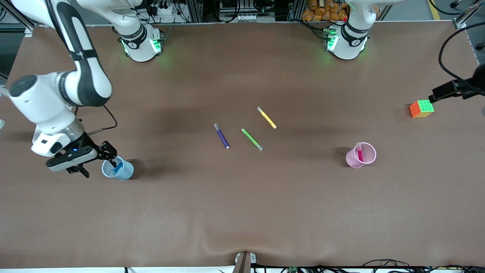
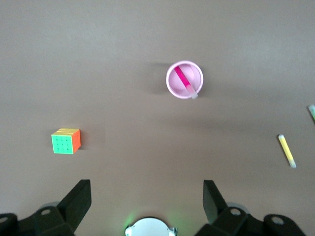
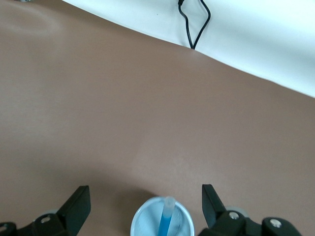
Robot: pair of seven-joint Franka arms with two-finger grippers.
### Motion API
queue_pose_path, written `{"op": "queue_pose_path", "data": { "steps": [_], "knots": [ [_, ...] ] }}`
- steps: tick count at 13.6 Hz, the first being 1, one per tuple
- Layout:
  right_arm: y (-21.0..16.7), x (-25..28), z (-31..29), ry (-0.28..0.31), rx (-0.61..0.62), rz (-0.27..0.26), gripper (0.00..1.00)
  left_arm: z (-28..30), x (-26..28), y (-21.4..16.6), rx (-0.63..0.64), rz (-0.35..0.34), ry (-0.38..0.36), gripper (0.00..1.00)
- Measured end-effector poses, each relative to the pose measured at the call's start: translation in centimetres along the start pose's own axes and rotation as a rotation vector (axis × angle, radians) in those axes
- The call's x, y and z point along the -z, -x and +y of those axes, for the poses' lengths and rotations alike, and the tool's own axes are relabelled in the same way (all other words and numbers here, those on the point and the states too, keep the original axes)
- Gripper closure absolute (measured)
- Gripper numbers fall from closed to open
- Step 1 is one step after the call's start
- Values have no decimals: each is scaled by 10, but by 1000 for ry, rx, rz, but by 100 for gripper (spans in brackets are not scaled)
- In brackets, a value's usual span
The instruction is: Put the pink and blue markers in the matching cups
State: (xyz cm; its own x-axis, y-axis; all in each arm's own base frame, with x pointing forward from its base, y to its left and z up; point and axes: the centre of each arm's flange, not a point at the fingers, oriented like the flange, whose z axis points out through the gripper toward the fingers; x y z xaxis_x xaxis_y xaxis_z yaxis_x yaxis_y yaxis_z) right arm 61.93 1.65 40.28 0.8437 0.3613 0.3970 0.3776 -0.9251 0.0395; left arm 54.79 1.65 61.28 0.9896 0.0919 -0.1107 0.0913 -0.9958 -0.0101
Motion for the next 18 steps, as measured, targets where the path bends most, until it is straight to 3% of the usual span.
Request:
{"op": "queue_pose_path", "data": {
  "steps": [5,11,18],
  "knots": [
    [-17,60,3,-71,-111,-104,0,23,-11,42,-49,36,-2,0],
    [-25,158,3,14,-271,-299,0,49,-5,58,-95,55,-13,0],
    [2,260,29,22,-449,-397,0,44,18,62,-90,76,-9,0]
  ]
}}
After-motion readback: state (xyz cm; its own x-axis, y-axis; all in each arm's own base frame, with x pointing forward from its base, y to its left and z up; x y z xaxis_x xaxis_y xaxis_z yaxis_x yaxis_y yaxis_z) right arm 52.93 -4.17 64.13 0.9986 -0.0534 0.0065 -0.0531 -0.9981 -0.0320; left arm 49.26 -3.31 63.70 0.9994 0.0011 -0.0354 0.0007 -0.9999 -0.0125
